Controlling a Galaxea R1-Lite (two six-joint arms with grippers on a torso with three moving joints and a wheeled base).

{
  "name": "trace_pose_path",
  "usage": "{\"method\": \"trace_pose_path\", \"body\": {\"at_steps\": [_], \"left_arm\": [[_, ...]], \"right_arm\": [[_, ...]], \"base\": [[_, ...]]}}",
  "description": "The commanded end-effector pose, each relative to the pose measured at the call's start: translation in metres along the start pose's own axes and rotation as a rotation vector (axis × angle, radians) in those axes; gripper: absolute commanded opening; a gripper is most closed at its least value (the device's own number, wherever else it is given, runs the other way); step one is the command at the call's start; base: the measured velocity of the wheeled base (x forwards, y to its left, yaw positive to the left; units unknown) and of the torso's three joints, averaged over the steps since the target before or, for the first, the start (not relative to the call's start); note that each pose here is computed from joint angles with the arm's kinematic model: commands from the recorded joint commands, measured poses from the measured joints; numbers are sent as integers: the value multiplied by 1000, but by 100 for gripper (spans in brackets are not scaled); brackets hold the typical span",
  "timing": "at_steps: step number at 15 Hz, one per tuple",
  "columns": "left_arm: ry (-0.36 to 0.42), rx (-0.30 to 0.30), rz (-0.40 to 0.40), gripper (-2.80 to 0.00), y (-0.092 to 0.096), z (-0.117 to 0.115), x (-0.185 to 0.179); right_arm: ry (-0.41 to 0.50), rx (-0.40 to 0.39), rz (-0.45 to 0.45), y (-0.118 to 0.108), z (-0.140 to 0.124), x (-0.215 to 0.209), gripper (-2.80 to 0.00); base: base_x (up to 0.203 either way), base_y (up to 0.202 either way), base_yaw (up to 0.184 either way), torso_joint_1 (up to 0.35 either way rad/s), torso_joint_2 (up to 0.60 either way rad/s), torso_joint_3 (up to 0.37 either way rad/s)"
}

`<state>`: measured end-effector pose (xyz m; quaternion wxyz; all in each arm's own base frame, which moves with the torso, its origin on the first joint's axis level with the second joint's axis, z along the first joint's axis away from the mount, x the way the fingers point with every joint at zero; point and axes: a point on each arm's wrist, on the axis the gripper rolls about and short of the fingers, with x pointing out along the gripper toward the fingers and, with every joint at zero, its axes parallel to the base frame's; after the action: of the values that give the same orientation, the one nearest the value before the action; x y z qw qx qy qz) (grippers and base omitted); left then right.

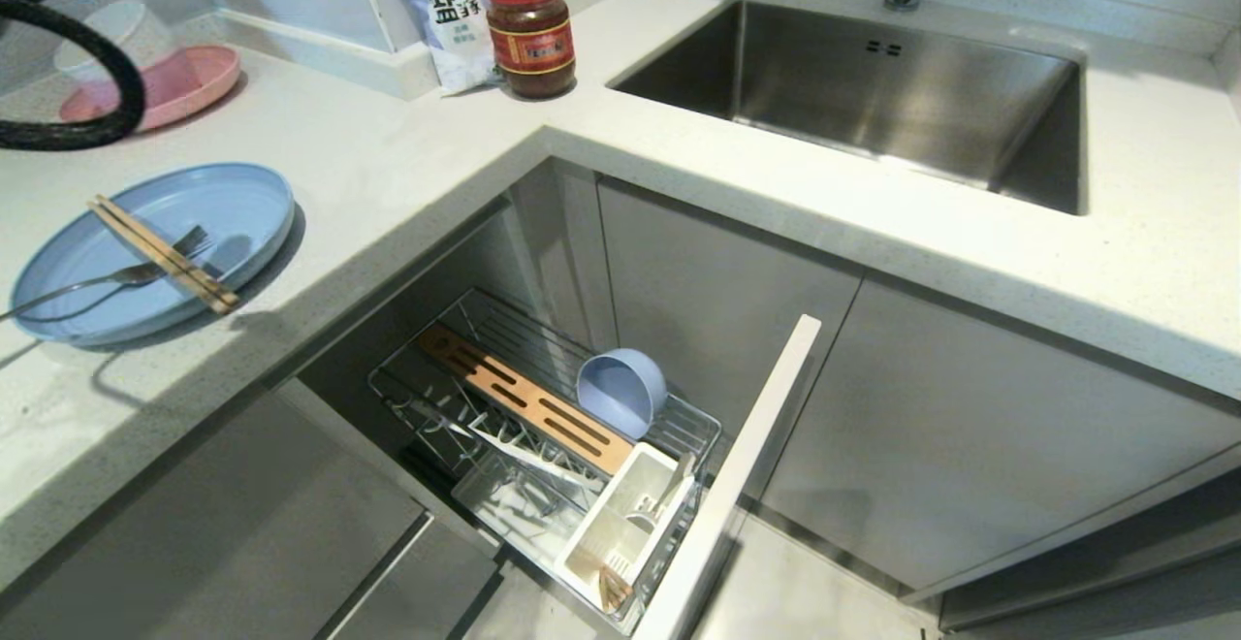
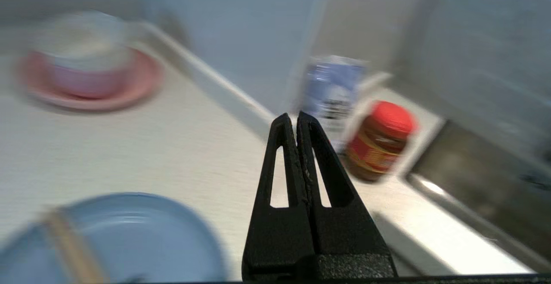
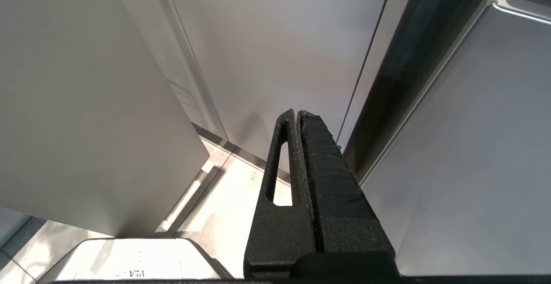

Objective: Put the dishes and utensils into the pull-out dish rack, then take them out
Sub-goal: Pick up the chopsticks and place it in the cupboard

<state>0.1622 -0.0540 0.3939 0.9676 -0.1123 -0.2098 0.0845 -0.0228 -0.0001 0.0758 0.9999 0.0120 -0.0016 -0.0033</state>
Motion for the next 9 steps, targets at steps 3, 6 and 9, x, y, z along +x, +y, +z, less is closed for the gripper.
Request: {"method": "trace_pose_path", "body": {"at_steps": [3,6,9], "left_arm": [[-18,60,171,-280,49,33,-6],[140,56,208,-280,59,45,-18],[156,-3,219,-280,60,49,-20]], "right_arm": [[-3,1,-1,0,0,0,-280],[-3,1,-1,0,0,0,-280],[-3,1,-1,0,0,0,-280]], "base": [[0,0,0,0,0,0],[0,0,0,0,0,0],[0,0,0,0,0,0]]}}
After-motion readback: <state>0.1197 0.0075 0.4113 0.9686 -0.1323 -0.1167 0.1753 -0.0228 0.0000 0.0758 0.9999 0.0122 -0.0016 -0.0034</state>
